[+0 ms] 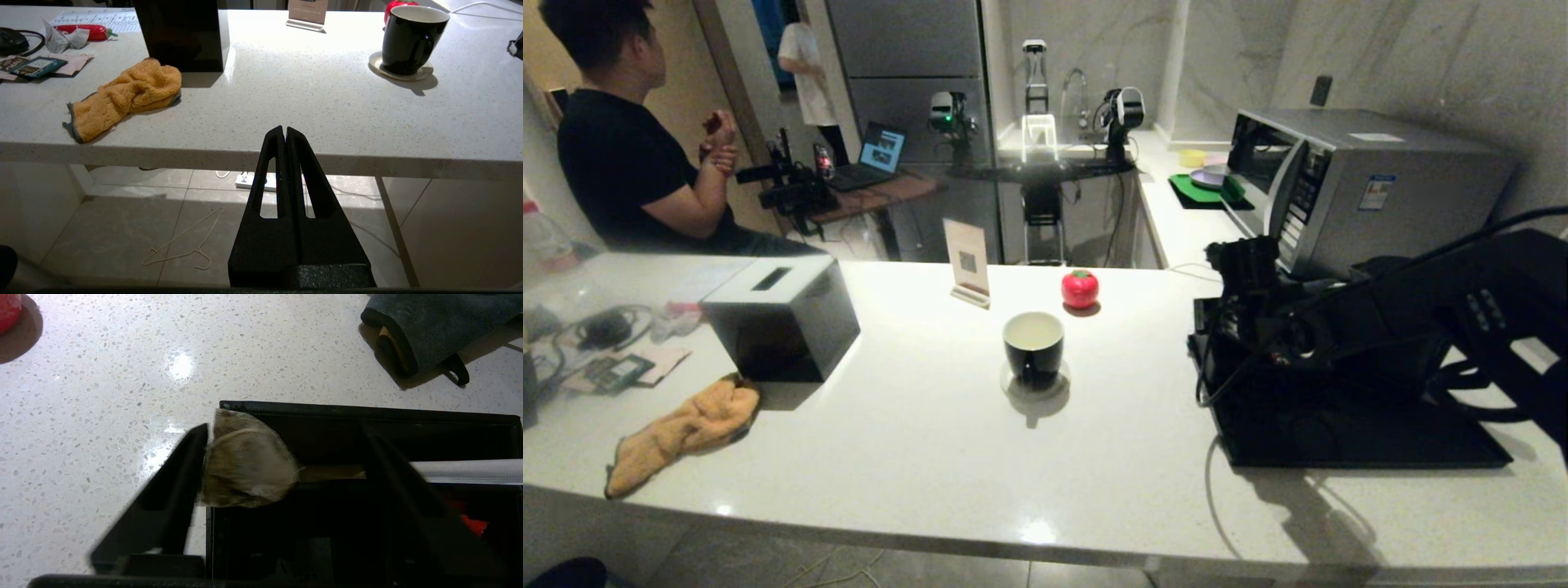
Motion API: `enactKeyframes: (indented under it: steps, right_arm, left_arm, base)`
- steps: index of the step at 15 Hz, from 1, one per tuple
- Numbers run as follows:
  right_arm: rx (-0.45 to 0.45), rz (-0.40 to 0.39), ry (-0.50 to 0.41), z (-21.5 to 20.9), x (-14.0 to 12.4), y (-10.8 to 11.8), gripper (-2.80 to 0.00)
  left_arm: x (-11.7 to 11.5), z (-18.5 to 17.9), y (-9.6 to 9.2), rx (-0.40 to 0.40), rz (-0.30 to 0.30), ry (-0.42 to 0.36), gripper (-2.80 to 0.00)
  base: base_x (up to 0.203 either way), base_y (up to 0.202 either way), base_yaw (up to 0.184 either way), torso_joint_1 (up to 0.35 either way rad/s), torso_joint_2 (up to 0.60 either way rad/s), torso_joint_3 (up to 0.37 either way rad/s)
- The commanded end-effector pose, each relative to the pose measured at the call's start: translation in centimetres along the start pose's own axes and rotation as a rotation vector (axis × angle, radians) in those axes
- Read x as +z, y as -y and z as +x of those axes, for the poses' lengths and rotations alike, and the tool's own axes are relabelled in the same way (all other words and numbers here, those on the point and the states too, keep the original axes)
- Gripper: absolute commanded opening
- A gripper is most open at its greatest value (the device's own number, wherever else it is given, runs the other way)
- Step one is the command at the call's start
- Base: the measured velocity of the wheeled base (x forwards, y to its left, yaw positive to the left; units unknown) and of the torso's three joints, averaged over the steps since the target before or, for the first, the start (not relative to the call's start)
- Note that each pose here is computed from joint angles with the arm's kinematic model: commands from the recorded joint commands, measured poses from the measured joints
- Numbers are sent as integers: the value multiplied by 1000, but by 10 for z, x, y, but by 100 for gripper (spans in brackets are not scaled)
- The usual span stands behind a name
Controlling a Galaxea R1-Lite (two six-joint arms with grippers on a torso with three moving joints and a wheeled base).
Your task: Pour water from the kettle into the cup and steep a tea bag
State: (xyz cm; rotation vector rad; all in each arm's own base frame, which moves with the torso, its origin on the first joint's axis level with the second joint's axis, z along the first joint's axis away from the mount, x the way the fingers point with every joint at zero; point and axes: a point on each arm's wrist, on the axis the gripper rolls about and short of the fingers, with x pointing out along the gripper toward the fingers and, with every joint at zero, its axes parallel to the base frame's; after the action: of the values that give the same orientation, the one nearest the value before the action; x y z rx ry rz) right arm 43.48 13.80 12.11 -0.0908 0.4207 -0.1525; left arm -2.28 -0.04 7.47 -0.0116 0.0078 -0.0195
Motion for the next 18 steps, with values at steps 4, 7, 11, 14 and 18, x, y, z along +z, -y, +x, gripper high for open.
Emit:
enactKeyframes:
  steps: [4,7,11,14,18]
  right_arm:
    - [-2,6,5,0,1,-1,-280]
    - [-2,8,9,-1,2,-1,-280]
    - [4,6,12,-4,3,-4,-280]
    - [17,5,22,-8,5,-9,-280]
    - [23,6,37,-14,10,-10,-280]
  left_arm:
    - [0,0,0,0,-1,0,-280]
    - [0,0,0,0,-1,0,-280]
    - [0,0,0,0,-1,0,-280]
    - [0,0,0,0,-1,-1,-280]
    - [0,0,0,0,-1,-1,-280]
  base:
    - [0,0,0,0,0,0]
    - [0,0,0,0,0,0]
    - [0,0,0,0,0,0]
    - [0,0,0,0,0,0]
    - [0,0,0,0,0,0]
